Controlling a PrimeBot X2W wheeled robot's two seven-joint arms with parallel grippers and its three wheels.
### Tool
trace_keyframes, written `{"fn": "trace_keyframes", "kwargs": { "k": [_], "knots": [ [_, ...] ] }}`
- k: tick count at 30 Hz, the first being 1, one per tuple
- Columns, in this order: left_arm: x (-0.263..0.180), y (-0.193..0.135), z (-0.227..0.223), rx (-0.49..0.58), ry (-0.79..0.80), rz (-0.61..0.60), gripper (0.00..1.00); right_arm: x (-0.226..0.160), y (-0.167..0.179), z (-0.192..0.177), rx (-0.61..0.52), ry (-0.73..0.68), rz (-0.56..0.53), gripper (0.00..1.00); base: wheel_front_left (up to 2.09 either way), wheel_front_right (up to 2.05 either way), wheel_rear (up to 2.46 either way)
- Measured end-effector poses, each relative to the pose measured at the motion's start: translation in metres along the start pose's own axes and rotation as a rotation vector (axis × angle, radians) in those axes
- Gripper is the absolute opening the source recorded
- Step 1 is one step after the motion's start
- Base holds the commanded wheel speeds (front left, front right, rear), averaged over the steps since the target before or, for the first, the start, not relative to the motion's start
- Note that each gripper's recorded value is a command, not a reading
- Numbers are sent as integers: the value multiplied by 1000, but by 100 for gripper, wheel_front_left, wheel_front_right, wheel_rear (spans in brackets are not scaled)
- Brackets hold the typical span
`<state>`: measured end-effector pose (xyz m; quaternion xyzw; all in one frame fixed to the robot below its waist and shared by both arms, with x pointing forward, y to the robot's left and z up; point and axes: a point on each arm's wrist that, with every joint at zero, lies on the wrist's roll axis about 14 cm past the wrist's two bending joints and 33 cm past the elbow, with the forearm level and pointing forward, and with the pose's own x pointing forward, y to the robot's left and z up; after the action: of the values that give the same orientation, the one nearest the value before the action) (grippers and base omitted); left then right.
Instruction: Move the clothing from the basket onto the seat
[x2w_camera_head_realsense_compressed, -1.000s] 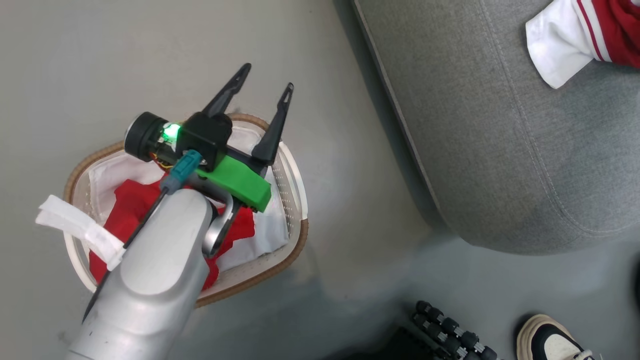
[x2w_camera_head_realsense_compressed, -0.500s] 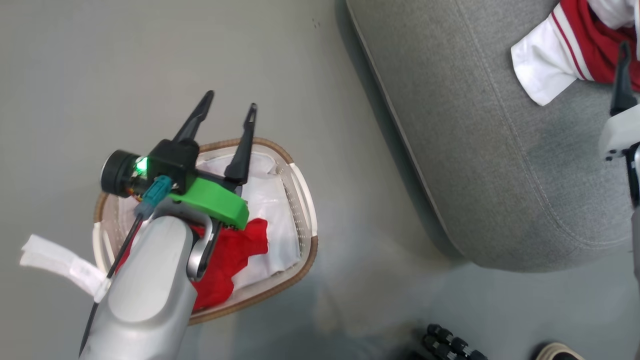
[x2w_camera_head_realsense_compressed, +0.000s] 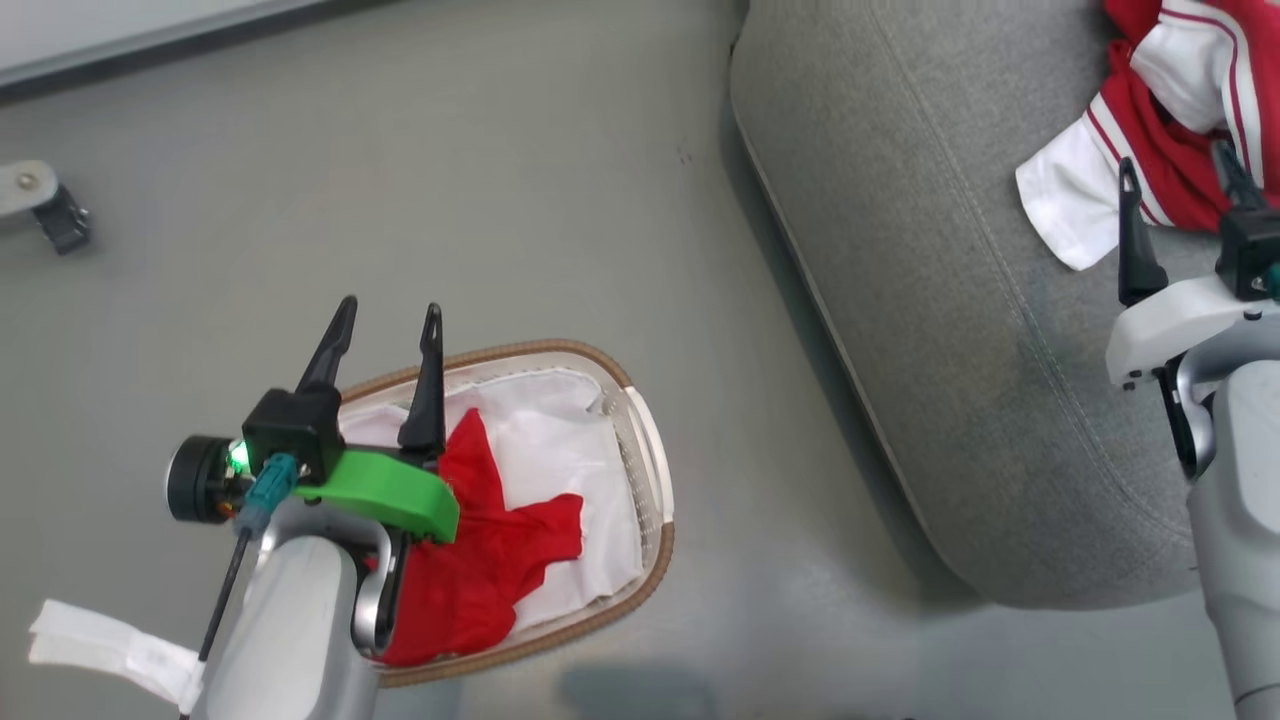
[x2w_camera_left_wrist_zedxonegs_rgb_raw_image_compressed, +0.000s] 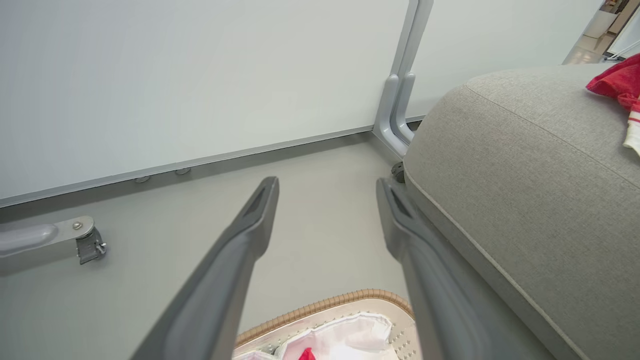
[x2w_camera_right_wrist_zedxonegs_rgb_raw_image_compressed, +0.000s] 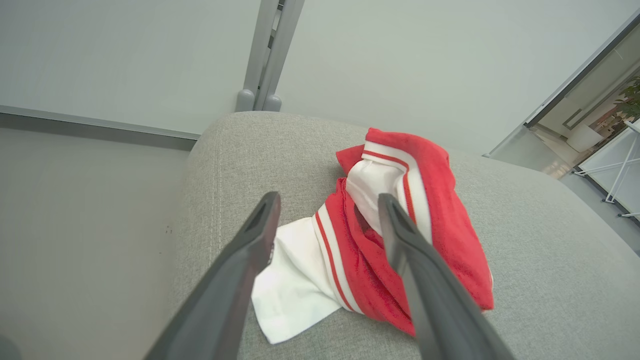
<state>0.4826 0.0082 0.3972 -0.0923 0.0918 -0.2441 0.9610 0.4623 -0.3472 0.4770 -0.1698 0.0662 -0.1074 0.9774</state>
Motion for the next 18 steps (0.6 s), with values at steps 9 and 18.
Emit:
{"fn": "trace_keyframes", "kwargs": {
  "k": [9,18],
  "knots": [
    [-38,33,21,52,-33,145,100,-6,47,23,87,-63,98,100,0,0,0],
    [-79,64,33,77,-51,288,100,-11,94,45,163,-114,194,100,0,0,0]
  ]
}}
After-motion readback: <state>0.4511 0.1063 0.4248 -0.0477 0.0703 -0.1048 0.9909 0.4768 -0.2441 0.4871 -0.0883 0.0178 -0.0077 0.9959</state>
